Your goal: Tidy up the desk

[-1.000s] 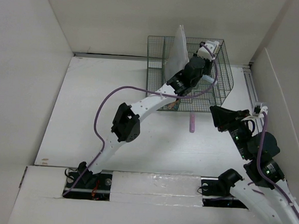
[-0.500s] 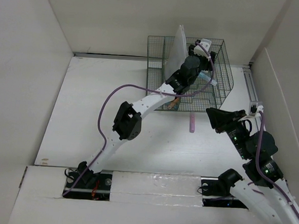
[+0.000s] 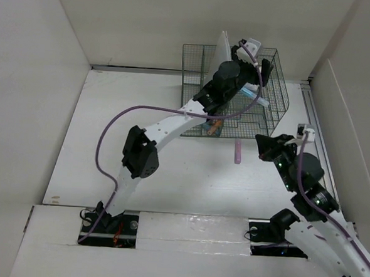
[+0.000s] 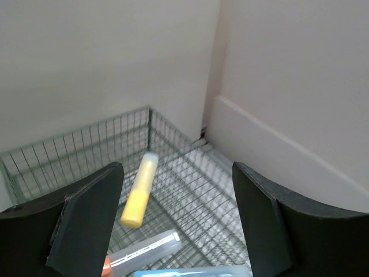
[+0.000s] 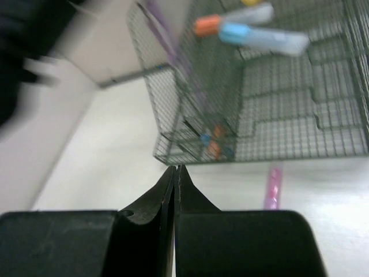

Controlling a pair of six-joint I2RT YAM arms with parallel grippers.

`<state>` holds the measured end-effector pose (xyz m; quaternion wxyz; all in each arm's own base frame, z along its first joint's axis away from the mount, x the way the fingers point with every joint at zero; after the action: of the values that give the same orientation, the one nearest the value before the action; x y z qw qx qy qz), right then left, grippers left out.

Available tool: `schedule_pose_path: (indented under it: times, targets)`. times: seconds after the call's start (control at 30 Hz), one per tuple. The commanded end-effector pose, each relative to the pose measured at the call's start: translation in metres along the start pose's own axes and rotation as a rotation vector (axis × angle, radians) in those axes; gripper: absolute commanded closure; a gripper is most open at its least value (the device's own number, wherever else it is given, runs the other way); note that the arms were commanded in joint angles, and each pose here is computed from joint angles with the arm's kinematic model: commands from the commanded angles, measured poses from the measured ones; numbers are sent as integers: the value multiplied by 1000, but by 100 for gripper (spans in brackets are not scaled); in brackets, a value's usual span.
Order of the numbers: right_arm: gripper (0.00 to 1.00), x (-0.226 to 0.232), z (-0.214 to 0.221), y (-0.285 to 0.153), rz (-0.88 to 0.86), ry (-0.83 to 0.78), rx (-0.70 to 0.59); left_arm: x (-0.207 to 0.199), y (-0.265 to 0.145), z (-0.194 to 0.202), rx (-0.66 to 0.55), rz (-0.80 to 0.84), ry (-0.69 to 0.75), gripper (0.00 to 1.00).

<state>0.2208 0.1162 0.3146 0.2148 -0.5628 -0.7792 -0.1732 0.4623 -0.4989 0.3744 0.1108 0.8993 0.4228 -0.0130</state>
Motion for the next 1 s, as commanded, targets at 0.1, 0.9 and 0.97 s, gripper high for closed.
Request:
schedule_pose_path:
  times: [0.1, 0.9, 0.97]
  targets:
    - [88, -58, 71, 36, 276, -51, 156, -51, -120, -233, -365, 208, -53, 28]
    - [44, -138, 207, 83, 599, 166, 345, 46, -391, -105, -206, 8, -412, 30]
    - [45, -139, 215, 88, 617, 147, 365, 46, -397, -107, -217, 18, -414, 30]
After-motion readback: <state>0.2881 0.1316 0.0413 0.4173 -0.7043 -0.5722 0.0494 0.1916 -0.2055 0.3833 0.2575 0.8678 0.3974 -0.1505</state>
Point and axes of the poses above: each gripper's point midway between its finger pads, its own y axis out along the fingers, its own x axis along the line the jaws close on, z = x × y, the point moved 1 cm from there along -y, back along the fingers, and after that the axes turned 2 degrees about y, right-handed, at the moved point
